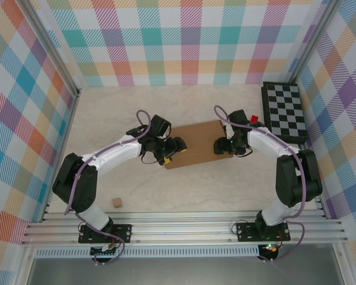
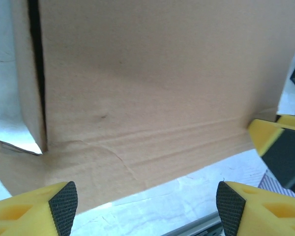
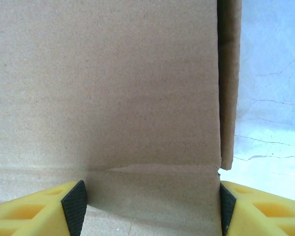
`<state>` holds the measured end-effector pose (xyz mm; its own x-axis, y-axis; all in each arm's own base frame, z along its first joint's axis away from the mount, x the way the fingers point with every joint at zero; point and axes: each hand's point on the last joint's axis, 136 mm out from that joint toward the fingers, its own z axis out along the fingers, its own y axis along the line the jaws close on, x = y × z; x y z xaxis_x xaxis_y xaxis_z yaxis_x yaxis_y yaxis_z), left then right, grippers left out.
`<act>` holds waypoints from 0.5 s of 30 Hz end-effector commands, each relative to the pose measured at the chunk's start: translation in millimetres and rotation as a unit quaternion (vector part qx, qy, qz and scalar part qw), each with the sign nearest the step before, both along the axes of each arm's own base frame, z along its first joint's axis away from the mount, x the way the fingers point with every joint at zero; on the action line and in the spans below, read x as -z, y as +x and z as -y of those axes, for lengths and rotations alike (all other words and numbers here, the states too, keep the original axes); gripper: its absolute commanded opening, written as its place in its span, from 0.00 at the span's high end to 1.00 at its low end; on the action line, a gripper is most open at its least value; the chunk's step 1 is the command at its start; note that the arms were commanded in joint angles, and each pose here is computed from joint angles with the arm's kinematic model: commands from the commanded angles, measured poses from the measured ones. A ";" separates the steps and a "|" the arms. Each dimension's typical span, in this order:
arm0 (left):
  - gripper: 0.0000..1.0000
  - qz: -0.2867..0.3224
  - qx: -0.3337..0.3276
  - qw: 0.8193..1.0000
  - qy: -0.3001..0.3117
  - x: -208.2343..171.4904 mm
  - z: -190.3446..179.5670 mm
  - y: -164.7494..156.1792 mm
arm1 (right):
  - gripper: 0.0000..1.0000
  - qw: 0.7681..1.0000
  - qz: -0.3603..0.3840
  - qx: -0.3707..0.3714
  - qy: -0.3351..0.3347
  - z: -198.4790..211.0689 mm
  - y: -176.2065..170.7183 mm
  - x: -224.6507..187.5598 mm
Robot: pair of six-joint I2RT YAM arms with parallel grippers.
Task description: Fold the paper box
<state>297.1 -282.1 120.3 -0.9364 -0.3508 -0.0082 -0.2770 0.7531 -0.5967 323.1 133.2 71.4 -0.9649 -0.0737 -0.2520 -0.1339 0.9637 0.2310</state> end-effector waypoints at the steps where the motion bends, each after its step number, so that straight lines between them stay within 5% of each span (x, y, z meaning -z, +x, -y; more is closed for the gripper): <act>1: 0.23 0.008 -0.004 0.999 -0.031 -21.6 11.1 -3.3 | 0.31 1.000 -0.006 -0.014 -0.023 3.4 -1.1 1.8; 15: 0.17 0.045 0.111 0.984 0.131 2.5 -27.5 -10.0 | 0.28 0.999 -0.007 -0.027 -0.042 6.8 1.9 0.4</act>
<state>301.1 -269.6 141.7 -0.9652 -0.1938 -0.1758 -0.0840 0.8659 -0.4931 324.7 129.7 70.1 -0.9623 -0.1173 -0.2452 -0.1660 0.9680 0.1883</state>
